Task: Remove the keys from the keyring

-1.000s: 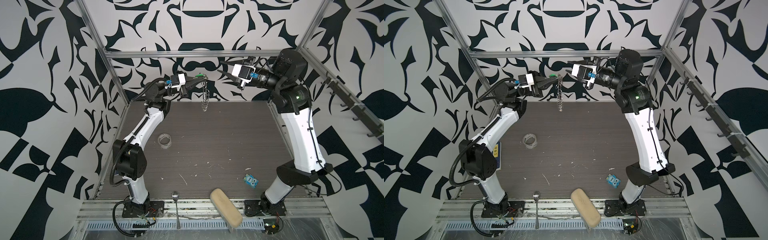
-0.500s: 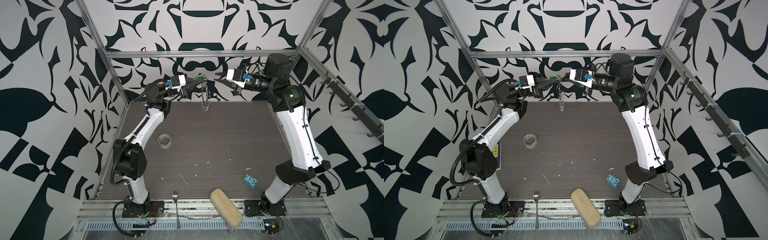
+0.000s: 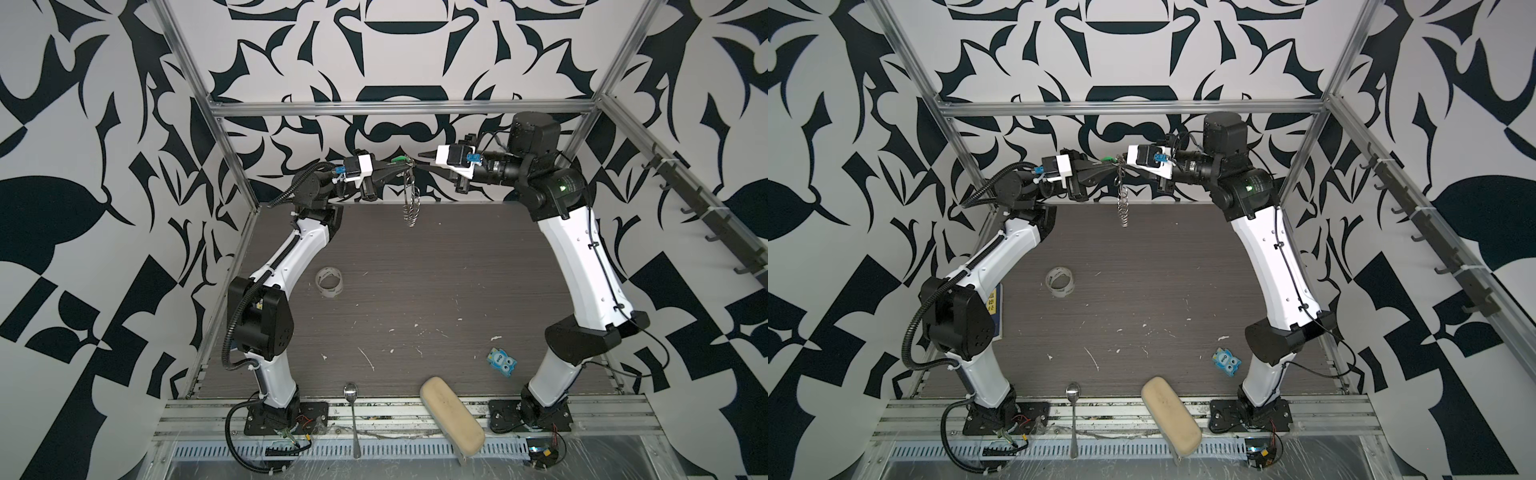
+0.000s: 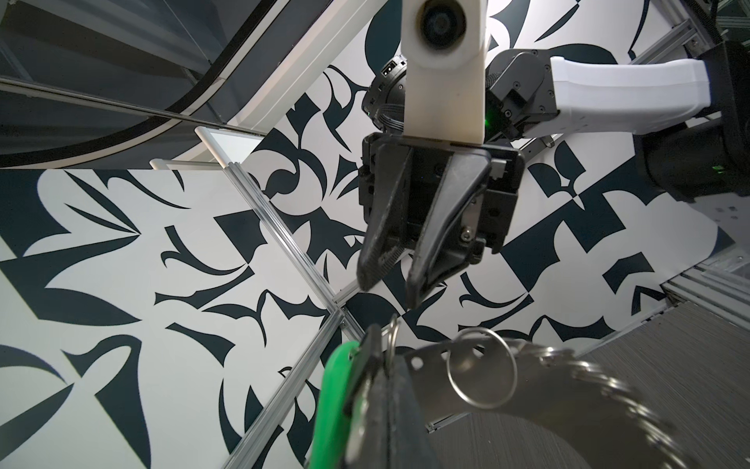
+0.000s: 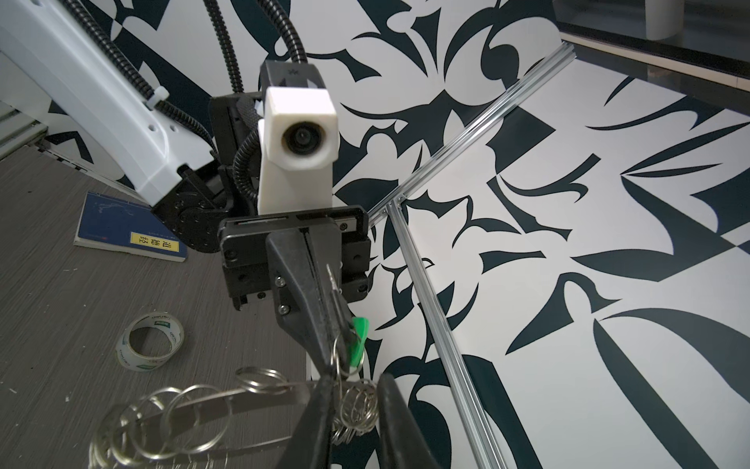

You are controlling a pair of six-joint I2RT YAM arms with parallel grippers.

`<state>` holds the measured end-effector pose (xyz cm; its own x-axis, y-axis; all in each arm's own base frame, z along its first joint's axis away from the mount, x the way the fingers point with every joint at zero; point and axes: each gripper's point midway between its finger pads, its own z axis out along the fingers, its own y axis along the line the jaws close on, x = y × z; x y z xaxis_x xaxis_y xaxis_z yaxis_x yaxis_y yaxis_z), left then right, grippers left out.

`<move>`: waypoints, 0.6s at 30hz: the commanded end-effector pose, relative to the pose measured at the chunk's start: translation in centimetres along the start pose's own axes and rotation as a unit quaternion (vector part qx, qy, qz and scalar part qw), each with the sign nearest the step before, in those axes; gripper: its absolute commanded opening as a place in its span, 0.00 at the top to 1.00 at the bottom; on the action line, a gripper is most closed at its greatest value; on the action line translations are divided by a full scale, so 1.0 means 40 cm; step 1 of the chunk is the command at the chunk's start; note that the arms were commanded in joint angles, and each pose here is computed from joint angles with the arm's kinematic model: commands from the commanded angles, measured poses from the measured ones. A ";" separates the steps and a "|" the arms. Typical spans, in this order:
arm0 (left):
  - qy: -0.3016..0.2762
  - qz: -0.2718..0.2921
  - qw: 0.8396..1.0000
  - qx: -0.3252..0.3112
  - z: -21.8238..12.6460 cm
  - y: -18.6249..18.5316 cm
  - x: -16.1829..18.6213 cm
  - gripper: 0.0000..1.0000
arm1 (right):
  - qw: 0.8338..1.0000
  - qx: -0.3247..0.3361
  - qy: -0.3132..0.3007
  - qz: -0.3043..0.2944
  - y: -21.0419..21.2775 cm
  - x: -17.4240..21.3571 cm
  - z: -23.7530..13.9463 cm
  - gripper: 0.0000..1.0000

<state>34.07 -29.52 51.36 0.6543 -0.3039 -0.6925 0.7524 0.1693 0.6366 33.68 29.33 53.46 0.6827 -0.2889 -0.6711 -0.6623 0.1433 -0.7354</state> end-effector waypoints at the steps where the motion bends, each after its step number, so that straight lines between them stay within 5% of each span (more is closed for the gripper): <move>1: -0.016 0.021 1.000 0.000 0.002 -0.003 -0.052 1.00 | 1.000 0.005 0.001 -0.009 -0.002 -0.010 0.000 0.78; 18: -0.015 0.022 1.000 0.002 0.002 -0.003 -0.052 1.00 | 1.000 -0.008 0.004 -0.001 0.017 -0.001 0.024 0.88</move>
<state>34.00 -29.52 51.36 0.6559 -0.3046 -0.6906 0.7507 0.1674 0.6391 33.99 30.22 52.40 0.6722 -0.3062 -0.6740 -0.6725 0.1282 -0.7289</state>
